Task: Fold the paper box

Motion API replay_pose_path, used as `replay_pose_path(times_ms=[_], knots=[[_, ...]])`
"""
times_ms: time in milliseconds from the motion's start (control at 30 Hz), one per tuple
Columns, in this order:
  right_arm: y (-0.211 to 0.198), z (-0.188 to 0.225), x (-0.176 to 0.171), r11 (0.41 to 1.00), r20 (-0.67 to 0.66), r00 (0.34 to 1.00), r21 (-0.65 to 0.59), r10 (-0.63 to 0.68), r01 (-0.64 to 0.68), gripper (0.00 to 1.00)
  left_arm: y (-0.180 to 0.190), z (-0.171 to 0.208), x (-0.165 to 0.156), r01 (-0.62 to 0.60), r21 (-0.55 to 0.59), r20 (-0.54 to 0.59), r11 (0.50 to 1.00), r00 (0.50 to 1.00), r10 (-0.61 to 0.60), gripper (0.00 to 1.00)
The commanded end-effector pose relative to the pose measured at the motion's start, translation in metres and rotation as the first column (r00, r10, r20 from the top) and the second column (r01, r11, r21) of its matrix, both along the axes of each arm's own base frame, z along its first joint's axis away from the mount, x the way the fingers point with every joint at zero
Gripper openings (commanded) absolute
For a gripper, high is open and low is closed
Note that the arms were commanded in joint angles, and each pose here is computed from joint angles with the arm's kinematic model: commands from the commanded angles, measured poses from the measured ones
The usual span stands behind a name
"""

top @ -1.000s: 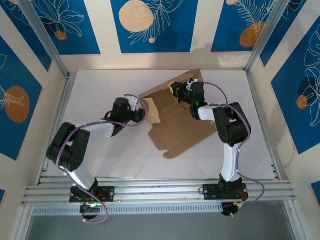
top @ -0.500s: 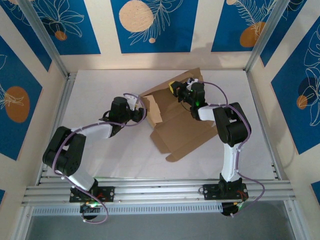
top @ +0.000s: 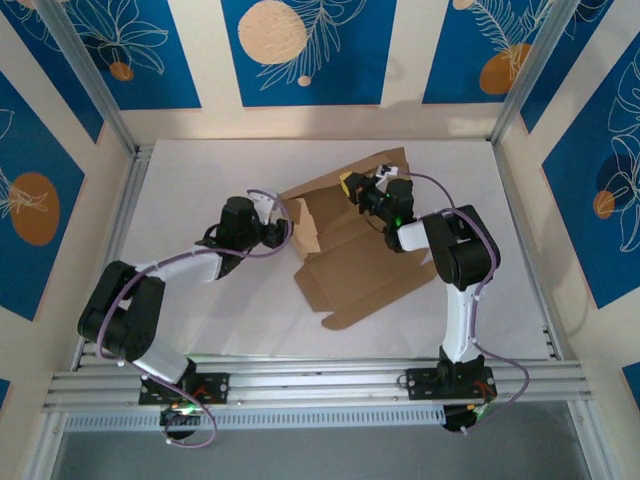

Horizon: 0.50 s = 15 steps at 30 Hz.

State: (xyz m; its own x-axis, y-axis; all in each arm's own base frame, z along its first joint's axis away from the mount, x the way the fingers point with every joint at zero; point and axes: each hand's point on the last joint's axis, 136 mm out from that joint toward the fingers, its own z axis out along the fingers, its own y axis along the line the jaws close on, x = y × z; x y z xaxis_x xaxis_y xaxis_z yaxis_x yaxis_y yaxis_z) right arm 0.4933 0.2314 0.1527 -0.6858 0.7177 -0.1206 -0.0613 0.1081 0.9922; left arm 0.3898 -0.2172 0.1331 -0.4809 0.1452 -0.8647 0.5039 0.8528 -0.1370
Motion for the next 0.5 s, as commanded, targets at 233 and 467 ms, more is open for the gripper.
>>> replay_pose_path(times_ms=[233, 467], knots=[[0.013, 0.043, -0.03, 0.99, 0.236, 0.962, -0.023, 0.14, -0.138, 0.0, -0.002, 0.018, -0.012, 0.019, -0.04, 0.026, 0.999, 0.999, -0.018, 0.66], [0.027, 0.072, -0.027, 0.974, 0.328, 0.921, 0.013, 0.211, -0.228, 0.0, -0.003, 0.032, -0.017, 0.059, -0.016, 0.063, 0.998, 0.996, -0.058, 0.68]])
